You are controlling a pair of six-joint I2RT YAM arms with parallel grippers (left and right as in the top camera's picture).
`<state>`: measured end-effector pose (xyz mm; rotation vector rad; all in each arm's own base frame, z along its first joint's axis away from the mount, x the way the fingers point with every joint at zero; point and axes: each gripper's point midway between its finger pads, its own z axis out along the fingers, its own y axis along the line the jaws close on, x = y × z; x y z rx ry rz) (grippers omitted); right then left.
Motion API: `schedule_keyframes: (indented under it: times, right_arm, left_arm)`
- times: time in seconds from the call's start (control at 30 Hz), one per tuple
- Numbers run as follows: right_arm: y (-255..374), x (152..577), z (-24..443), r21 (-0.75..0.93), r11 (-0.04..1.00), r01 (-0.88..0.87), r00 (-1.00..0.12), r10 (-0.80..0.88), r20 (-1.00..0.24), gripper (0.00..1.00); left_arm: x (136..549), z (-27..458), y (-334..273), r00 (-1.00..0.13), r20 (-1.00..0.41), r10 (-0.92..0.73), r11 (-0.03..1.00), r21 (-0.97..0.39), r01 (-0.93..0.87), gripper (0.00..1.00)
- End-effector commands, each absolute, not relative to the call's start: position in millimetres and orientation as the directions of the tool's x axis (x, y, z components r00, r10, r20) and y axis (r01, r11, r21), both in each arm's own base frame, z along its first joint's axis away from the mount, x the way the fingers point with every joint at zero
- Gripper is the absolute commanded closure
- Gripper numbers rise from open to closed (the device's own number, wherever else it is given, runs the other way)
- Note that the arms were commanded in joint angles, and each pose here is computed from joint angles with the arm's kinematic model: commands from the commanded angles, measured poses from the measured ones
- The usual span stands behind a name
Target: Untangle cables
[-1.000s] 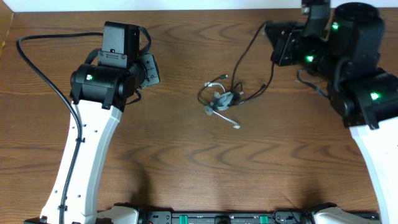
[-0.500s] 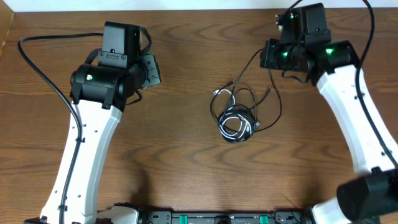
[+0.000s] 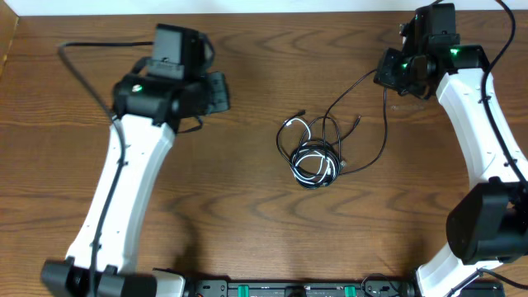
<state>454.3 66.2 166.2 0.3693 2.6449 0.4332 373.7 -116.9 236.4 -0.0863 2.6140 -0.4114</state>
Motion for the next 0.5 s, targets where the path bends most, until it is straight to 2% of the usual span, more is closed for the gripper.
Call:
schedule_keyframes:
  times: [0.0, 0.13, 0.27, 0.37, 0.47]
  right_arm:
    - [61.6, 452.9, 155.8, 0.327, 0.924, 0.196, -0.880, 0.313, -0.357, 0.98]
    - [49.9, 450.4, 151.4, 0.300, 0.926, 0.227, -0.879, 0.328, -0.346, 0.97]
    - [38.6, 449.8, 150.6, 0.296, 0.921, 0.253, -0.873, 0.349, -0.340, 0.97]
    - [30.8, 449.2, 150.1, 0.298, 0.916, 0.270, -0.869, 0.365, -0.334, 0.97]
    - [26.2, 448.4, 149.6, 0.297, 0.913, 0.281, -0.867, 0.374, -0.330, 0.97]
  left_arm:
    - [369.7, 214.6, -154.6, -0.918, -0.395, -0.037, 0.922, -0.368, 0.121, 0.92]
    - [359.1, 190.4, -196.5, -0.930, -0.346, 0.123, 0.872, -0.409, 0.268, 0.88]
    - [340.9, 178.8, -228.9, -0.880, -0.352, 0.319, 0.767, -0.450, 0.458, 0.83]
    - [328.7, 170.4, -245.3, -0.824, -0.365, 0.433, 0.683, -0.463, 0.565, 0.69]
    - [322.2, 154.9, -255.2, -0.784, -0.356, 0.508, 0.642, -0.450, 0.621, 0.62]
